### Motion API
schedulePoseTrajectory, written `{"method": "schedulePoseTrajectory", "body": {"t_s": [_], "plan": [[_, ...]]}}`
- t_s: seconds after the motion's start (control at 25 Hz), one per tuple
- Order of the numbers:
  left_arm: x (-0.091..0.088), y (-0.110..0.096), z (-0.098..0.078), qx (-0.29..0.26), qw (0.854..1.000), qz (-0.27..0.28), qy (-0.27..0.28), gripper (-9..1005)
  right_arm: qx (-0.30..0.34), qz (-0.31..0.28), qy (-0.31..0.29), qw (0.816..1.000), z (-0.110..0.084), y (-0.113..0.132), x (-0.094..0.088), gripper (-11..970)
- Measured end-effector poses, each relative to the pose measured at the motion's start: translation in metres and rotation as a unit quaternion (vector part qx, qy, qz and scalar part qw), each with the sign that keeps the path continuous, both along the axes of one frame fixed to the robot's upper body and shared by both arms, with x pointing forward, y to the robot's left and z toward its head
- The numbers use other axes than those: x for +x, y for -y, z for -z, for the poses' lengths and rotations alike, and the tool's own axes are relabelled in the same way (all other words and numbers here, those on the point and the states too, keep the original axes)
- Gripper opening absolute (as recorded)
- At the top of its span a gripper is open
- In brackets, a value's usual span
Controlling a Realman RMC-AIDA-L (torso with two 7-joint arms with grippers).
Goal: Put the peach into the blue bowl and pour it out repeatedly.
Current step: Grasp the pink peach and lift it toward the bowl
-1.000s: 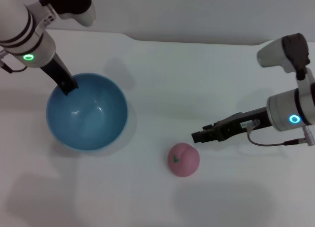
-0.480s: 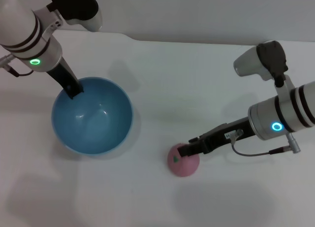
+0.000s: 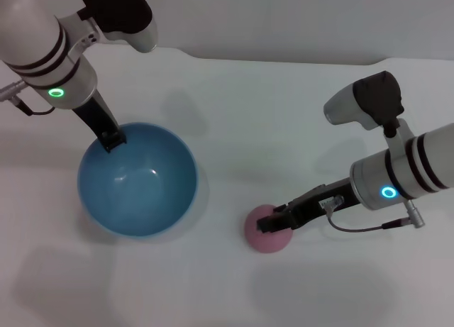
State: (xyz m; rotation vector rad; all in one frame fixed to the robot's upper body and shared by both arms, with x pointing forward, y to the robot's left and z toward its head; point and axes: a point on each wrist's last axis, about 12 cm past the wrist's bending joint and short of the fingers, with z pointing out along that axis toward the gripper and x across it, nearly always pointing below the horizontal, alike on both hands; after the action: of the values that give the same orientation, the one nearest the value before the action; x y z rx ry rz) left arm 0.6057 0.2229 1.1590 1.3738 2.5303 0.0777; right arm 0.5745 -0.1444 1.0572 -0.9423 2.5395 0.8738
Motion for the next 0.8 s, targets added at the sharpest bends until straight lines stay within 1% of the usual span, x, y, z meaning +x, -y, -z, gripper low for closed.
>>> {"method": "schedulePoseTrajectory", "body": {"t_s": [0.24, 0.48, 0.68, 0.76, 0.8], "plan": [[0.000, 0.002, -0.001, 0.002, 1.000, 0.006, 0.000, -2, -0.005, -0.002, 0.001, 1.000, 0.005, -0.004, -0.003, 486], [0.000, 0.005, 0.000, 0.006, 1.000, 0.012, -0.001, -2, -0.008, -0.007, 0.004, 1.000, 0.006, -0.002, -0.004, 372], [-0.002, 0.007, 0.003, 0.014, 1.000, 0.021, -0.003, -2, 0.013, 0.007, 0.014, 1.000, 0.003, 0.005, -0.008, 164], [-0.003, 0.007, 0.006, 0.017, 1.000, 0.023, -0.006, -2, 0.034, 0.028, 0.015, 0.999, 0.000, 0.018, -0.012, 116], [-0.003, 0.007, 0.006, 0.017, 1.000, 0.023, -0.006, -2, 0.034, 0.028, 0.015, 0.999, 0.000, 0.018, -0.012, 93]]}}
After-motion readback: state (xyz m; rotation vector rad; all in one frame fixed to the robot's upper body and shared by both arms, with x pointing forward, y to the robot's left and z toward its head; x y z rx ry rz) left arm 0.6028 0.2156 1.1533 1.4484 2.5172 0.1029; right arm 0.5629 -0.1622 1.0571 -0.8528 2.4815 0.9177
